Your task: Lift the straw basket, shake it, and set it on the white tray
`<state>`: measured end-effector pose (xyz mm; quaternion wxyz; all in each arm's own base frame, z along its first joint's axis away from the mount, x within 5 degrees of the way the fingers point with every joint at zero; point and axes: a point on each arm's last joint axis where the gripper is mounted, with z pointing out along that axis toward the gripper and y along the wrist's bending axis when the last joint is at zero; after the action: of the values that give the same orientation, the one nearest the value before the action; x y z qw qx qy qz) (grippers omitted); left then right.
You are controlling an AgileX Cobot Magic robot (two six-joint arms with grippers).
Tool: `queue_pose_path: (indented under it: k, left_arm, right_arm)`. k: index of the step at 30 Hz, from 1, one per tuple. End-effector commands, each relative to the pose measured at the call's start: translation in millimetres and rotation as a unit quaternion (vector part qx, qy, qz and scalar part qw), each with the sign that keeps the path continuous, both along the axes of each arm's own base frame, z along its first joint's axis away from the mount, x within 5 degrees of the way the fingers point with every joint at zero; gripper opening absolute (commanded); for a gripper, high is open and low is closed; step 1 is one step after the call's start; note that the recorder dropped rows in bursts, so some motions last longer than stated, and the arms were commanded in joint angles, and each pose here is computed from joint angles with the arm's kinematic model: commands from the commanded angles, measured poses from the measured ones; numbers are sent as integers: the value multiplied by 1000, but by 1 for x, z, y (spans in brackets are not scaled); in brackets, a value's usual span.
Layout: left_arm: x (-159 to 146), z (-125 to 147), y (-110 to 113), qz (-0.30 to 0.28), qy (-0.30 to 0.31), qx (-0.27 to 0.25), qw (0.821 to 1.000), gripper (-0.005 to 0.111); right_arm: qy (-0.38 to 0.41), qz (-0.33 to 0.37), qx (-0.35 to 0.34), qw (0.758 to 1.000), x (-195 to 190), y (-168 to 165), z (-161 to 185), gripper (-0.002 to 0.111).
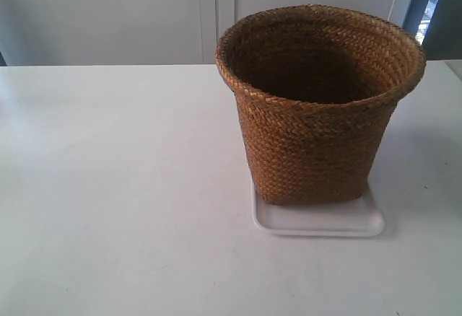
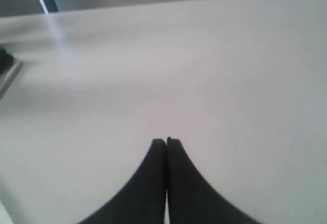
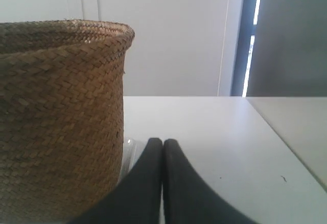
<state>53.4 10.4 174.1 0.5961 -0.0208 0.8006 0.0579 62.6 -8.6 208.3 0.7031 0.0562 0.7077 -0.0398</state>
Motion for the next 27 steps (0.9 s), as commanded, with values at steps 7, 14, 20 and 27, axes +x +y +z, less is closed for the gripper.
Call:
queue_pose_path:
  k: [7, 14, 20, 27]
  left_arm:
    - [-1, -4, 0, 8, 12, -21, 1000, 0]
    - [-1, -4, 0, 7, 12, -17, 1000, 0]
    - [-1, -4, 0, 7, 12, -17, 1000, 0]
    - [-1, -4, 0, 7, 12, -17, 1000, 0]
  right_arm:
    - [14, -3, 2, 1000, 0, 0, -4, 0]
    - [14, -3, 2, 1000, 0, 0, -4, 0]
    - [14, -3, 2, 1000, 0, 0, -4, 0]
    - [14, -3, 2, 1000, 0, 0, -4, 0]
